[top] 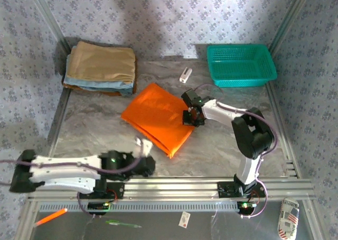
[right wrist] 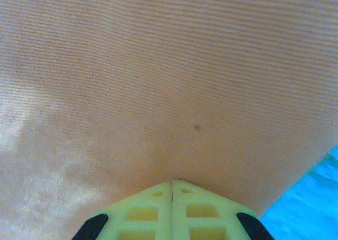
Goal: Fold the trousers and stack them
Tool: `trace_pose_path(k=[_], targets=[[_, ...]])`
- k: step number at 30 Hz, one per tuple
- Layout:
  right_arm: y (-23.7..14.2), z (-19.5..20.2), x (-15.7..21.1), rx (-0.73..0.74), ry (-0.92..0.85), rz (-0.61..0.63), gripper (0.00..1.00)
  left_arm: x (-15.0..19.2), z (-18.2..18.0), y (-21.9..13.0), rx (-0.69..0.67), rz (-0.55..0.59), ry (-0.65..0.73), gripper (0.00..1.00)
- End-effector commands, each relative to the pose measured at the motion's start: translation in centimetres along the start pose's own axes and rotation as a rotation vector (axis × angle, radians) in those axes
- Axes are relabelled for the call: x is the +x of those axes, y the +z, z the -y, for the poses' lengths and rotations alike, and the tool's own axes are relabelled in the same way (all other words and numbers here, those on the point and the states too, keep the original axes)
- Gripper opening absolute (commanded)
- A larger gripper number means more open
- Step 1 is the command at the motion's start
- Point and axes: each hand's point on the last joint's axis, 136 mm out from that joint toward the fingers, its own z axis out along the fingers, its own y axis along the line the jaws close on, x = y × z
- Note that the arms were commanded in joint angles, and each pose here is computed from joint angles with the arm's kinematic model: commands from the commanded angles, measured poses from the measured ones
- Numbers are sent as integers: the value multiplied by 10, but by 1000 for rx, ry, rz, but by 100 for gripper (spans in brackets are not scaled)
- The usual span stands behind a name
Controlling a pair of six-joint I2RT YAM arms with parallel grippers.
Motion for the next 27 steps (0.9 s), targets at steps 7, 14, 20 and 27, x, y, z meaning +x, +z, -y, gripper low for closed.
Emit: trace_pose_path(k=[7,14,20,27], targets=[[-37,-80,48,-127,-69,67,33,-130,-76,61,-102,53,-269,55],[-2,-95,87,-105,-125,-21,20,-180,-70,170,-106,1,-219,43],[12,-51,114,-16,-132,-79,8,-135,-98,230,-153,-131,-289,39],[6,24,121,23,-66,-108,7,-46,-100,201,-185,-199,-358,37]])
